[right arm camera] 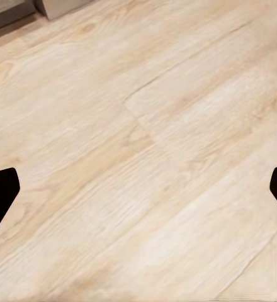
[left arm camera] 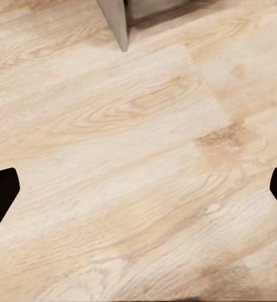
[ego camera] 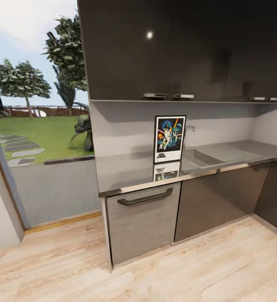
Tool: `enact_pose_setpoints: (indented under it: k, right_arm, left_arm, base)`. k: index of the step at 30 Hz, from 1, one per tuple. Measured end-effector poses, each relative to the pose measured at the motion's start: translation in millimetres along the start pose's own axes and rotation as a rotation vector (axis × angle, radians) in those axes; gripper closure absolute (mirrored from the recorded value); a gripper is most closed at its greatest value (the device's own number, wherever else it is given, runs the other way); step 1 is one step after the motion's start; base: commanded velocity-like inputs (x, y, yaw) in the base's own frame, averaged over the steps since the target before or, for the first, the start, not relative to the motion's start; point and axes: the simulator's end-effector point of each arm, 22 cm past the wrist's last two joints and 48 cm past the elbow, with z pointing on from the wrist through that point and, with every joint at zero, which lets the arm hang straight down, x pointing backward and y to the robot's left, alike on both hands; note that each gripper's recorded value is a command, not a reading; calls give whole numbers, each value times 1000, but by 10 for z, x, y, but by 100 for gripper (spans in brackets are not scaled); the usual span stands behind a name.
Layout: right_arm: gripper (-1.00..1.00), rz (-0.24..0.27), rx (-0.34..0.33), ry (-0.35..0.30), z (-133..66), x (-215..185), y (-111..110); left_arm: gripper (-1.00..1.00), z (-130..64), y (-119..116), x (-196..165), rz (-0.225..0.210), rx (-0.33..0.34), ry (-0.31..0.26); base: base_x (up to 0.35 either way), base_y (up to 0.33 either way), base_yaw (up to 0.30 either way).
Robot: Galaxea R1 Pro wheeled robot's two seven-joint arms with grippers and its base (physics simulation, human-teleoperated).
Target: Pick up the poster from the kitchen countertop and hang it on one of the wall nails in the kitchen.
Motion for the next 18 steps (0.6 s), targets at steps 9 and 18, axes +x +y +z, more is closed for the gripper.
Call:
enact_pose_setpoints:
  k: [9,18]
  right_arm:
    - [-100,-3,-3,-1,-3,1,18]
    - [-100,-5,-46,-153,-60,-659,673]
  left_arm:
    - [-100,2,63,-202,-6,-13,-42]
    - [-100,-59,770,-86,-283,-163,-42]
  base:
    - [0,-4,-145]
    - [0,0,-5]
